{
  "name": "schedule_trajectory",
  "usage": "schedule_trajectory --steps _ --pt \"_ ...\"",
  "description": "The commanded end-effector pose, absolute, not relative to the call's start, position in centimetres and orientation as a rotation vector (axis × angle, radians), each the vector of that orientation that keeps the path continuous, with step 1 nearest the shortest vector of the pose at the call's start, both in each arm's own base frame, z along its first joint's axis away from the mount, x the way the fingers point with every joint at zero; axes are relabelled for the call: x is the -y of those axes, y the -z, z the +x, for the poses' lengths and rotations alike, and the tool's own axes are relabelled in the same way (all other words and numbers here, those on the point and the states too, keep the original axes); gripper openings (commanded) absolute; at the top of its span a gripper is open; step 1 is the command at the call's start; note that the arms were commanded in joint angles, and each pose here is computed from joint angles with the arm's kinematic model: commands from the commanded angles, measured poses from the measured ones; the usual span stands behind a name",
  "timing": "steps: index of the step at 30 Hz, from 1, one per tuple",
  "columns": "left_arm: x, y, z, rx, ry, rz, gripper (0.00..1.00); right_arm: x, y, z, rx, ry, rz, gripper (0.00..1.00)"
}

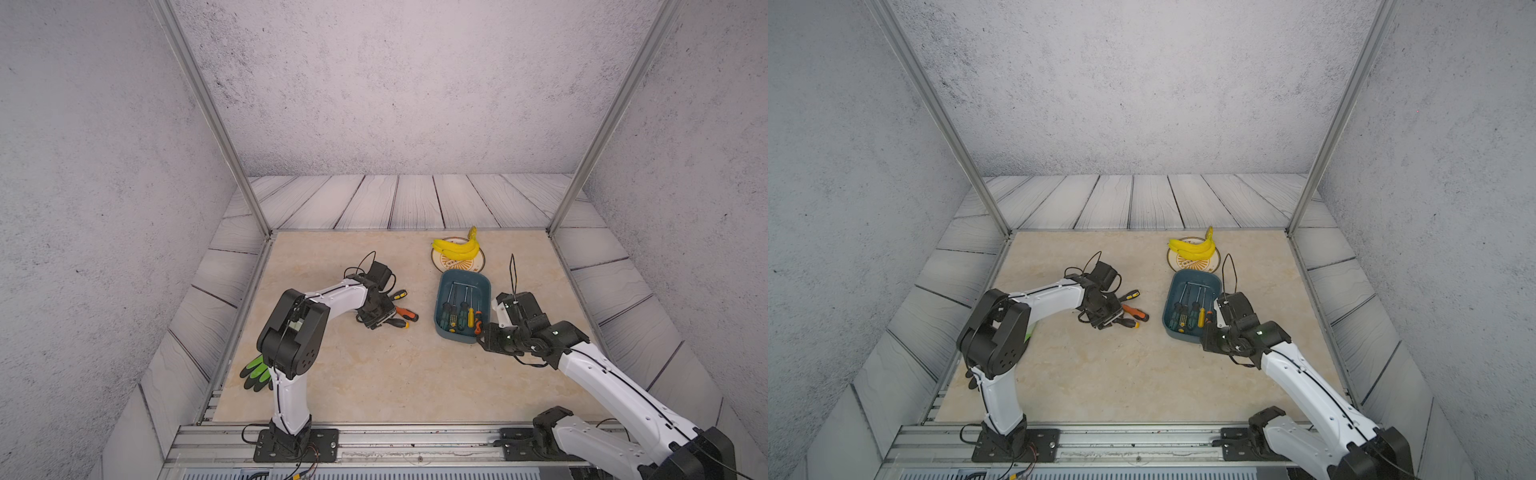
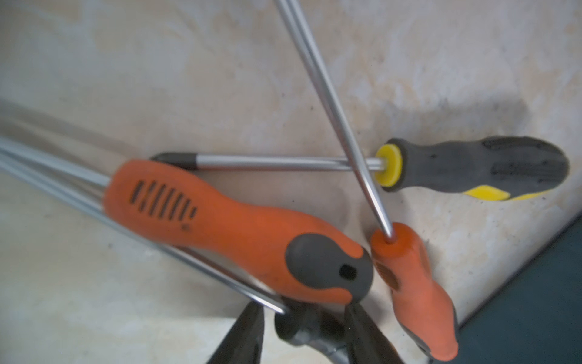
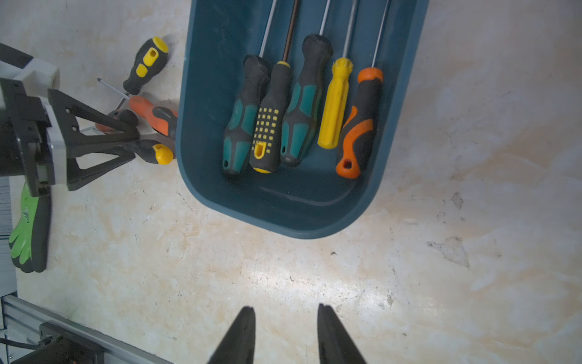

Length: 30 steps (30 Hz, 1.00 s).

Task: Put the screwdriver on the desktop into the storage box
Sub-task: Pick up the screwdriver from the center of the board.

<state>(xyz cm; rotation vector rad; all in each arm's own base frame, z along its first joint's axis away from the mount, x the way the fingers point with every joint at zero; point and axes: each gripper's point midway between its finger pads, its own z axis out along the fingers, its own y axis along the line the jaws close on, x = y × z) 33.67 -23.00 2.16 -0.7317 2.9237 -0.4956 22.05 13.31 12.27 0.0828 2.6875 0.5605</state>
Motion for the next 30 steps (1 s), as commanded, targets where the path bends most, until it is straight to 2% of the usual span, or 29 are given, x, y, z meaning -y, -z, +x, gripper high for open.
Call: schedule_trajectory --steps 1,6,10,16,21,24,30 --pt "22.5 -1.6 32.9 -2.948 0.471 -0.752 0.48 -13.2 -12.2 22.1 -2.681 -0.548 0.093 0.37" --pt "22.5 -0.9 32.7 -2.971 0.463 -0.758 0.56 -13.2 -12.3 22.2 -2.677 -0.546 0.099 0.37" --pt "22.8 -0.5 32.5 -2.992 0.475 -0.761 0.56 -13.0 -12.4 22.2 -2.672 -0.539 0.106 0.37" --pt "22.6 -0.3 32.0 -3.026 0.451 -0.755 0.46 -12.9 -12.4 22.3 -2.67 -0.526 0.115 0.37" --pt "22.2 -0.5 31.3 -3.035 0.437 -0.736 0.31 -12.8 -12.3 22.4 -2.67 -0.521 0.126 0.37" --pt "21.9 -0.7 30.9 -3.035 0.422 -0.734 0.33 -12.8 -12.3 22.5 -2.668 -0.522 0.133 0.37" --pt "21.6 -0.3 30.7 -3.047 0.4 -0.741 0.44 -12.8 -12.4 22.7 -2.662 -0.521 0.135 0.37"
